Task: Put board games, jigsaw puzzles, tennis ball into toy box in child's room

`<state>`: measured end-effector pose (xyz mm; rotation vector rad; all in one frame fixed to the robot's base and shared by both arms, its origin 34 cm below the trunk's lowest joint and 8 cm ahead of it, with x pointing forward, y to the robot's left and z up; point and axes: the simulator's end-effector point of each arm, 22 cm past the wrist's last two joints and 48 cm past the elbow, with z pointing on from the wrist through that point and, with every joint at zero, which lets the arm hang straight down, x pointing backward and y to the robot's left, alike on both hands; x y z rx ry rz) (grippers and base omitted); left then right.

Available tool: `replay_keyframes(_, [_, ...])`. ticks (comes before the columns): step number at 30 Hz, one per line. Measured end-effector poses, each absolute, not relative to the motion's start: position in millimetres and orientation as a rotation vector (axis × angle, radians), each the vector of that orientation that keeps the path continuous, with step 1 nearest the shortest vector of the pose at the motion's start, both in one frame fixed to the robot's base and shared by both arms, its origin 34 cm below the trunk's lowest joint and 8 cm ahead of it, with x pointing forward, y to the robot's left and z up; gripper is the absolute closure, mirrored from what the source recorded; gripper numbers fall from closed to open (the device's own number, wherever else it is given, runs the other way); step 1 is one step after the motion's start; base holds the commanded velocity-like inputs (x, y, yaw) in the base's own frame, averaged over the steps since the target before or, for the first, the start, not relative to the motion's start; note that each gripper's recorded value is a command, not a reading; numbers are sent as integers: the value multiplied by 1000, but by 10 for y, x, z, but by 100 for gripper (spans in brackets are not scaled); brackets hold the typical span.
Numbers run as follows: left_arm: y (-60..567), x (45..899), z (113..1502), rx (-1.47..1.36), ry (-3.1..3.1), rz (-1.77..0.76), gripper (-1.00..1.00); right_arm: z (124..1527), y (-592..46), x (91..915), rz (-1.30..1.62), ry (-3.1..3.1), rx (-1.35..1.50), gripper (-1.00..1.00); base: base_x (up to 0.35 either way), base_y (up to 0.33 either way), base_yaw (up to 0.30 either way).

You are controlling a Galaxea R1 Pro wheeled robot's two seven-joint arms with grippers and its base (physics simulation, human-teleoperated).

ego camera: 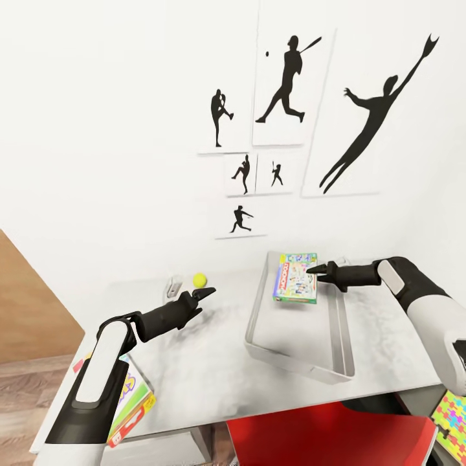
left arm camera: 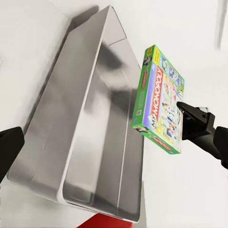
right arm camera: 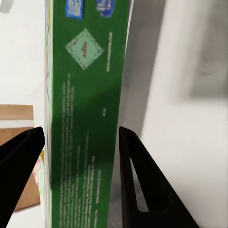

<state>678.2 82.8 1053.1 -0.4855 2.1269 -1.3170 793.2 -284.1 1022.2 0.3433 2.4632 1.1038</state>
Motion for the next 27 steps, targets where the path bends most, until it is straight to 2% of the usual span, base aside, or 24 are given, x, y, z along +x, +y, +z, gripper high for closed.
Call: replay_keyframes(27, [827, 6800, 10278, -520, 2163, -1319, -100, 9990, -2819, 7985, 1116, 2487, 371, 100, 0, 0, 0])
